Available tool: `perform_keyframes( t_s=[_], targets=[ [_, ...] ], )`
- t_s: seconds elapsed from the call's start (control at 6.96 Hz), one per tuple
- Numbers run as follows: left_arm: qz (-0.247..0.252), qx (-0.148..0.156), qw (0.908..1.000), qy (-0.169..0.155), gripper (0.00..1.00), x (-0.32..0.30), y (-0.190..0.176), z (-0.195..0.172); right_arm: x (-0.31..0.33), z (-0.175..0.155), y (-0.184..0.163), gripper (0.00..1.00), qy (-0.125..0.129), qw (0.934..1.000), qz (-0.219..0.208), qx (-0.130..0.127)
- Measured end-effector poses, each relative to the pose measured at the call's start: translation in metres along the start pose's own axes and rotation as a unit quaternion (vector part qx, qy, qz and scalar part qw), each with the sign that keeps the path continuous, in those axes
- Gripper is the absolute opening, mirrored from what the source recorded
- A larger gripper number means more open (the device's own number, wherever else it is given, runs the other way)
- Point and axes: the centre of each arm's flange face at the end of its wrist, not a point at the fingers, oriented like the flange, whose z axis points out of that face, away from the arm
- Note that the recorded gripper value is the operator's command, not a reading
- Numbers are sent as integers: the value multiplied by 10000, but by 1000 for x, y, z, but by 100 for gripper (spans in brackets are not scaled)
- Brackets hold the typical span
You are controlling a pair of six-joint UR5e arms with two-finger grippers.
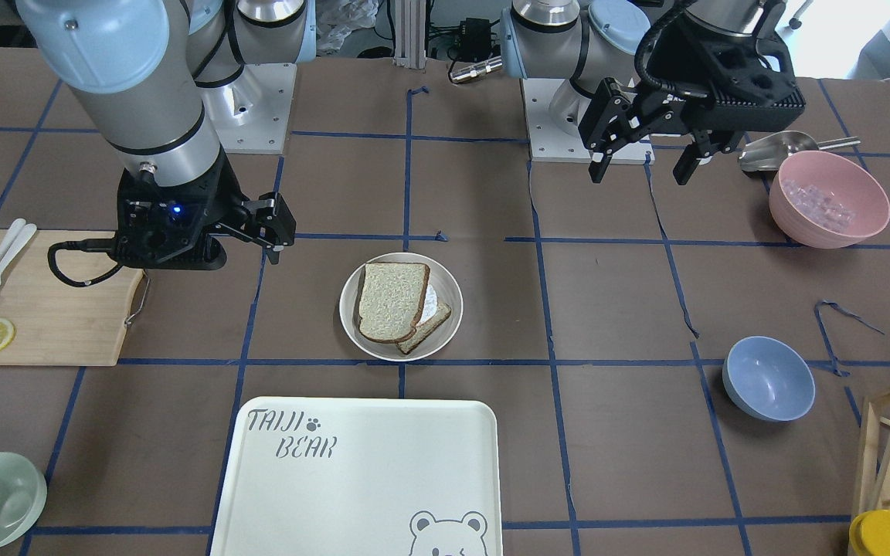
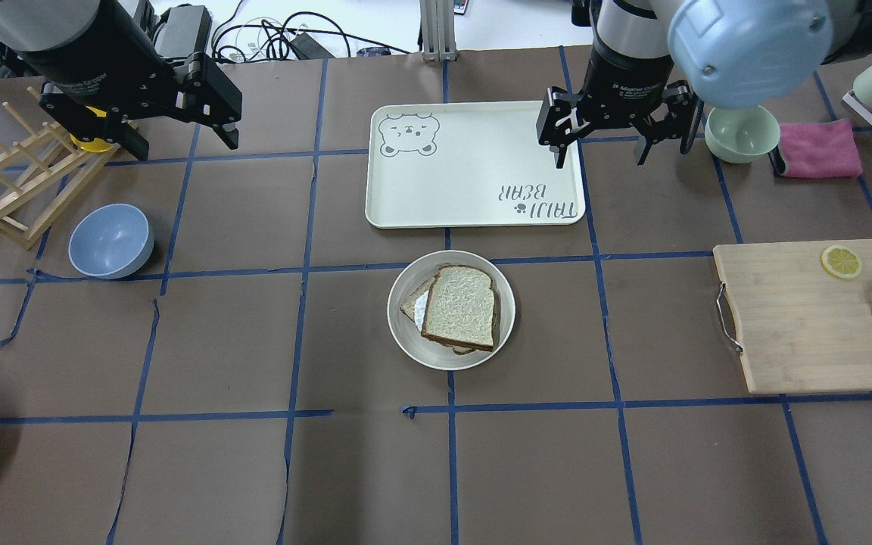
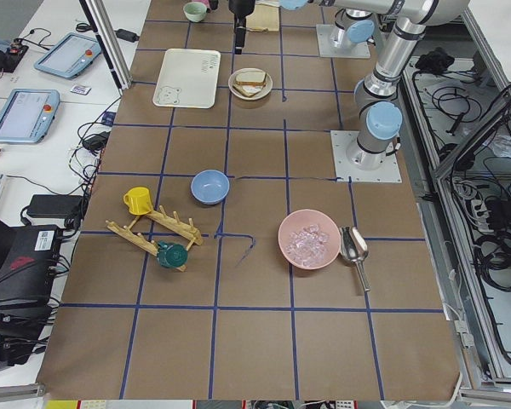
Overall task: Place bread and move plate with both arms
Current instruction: 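Raise the right gripper and withdraw it away from the plate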
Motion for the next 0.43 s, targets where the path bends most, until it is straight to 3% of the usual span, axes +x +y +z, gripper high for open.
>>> perform_keyframes(
  t_s=[0.43],
  targets=[
    [-7, 10, 10000, -5, 100, 0, -4, 0, 7, -7, 18, 100, -5, 10000, 3, 46]
  ],
)
